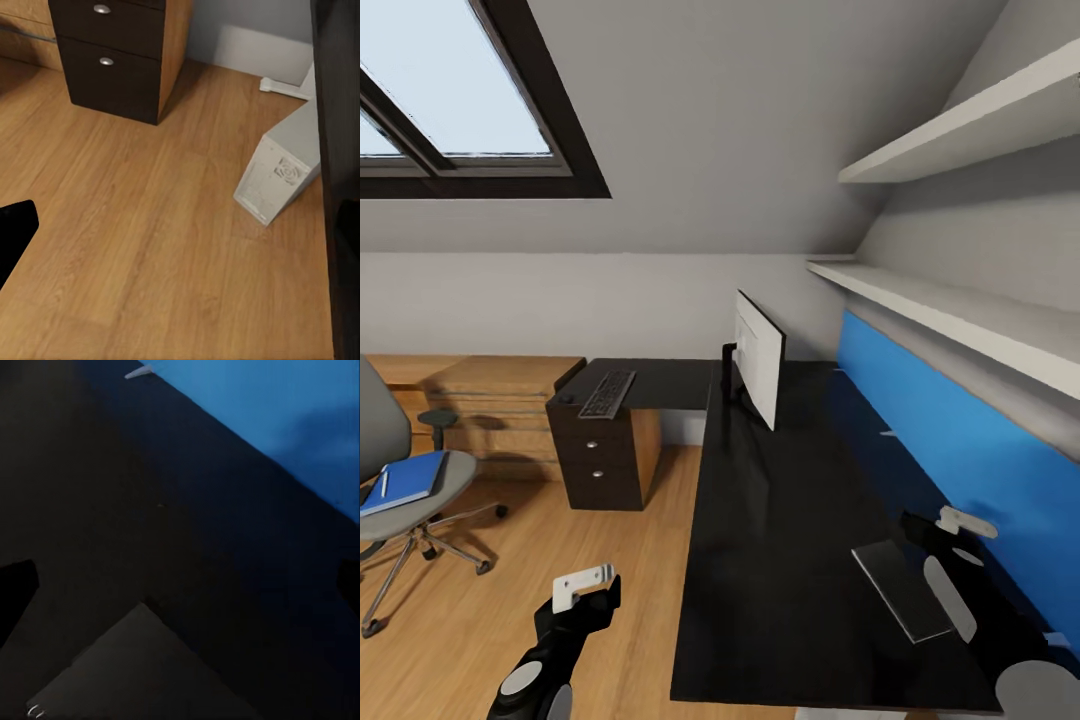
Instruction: In the bedroom, organize the workspace by keeping the computer under the desk, ensuring the monitor is on the desk, placing the keyboard on the desk next to the monitor, placing the mouse on the desk next to the keyboard, moving the folder from the swivel chair onto the desk next to the mouse, stacking the notebook on top of the folder with the pen on top of the notebook, and positioning the swivel chair next to the desk.
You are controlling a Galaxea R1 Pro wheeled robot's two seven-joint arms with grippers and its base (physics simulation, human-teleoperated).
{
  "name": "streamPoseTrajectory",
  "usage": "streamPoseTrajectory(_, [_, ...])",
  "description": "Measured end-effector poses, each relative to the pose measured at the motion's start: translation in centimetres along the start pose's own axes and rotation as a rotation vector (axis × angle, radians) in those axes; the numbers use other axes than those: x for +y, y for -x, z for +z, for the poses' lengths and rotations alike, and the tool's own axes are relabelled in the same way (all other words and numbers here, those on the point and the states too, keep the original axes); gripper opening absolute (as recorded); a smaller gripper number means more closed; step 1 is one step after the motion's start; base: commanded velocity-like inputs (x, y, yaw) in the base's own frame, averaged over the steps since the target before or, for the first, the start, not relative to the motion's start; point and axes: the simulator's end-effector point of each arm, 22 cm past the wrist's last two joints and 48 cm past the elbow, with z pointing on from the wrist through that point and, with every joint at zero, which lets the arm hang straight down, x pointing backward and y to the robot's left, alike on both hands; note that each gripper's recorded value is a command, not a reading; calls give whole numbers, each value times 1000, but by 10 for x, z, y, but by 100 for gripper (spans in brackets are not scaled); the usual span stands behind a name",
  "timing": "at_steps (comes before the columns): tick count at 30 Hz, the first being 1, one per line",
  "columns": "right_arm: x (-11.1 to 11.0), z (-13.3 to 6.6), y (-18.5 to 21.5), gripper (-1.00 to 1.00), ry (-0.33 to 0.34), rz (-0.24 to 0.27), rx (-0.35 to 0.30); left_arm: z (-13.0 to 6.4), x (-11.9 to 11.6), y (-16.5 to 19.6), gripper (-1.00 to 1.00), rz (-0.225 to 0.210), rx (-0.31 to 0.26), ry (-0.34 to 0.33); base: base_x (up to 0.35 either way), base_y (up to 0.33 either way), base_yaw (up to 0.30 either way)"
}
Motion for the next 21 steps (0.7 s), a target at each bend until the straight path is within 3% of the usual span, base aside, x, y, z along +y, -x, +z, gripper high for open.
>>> streamPoseTrajectory(2, [5, 9, -17, 100, 38, -10, 50, 0, 0, 0, 100, 0, -1, 0, 28, -44, 0])
streamPoseTrajectory(7, [17, 15, -34, 100, 106, -57, 87, 0, 0, 1, 100, 0, -3, 0, 12, -18, 0])
streamPoseTrajectory(13, [20, 14, -65, 100, 118, -180, 103, -1, 1, 3, 100, -1, -9, 1, 157, -3, 0])
streamPoseTrajectory(21, [22, 13, -78, 100, 122, -219, 103, -1, 3, 5, 100, -2, -13, 4, 302, 0, 0])
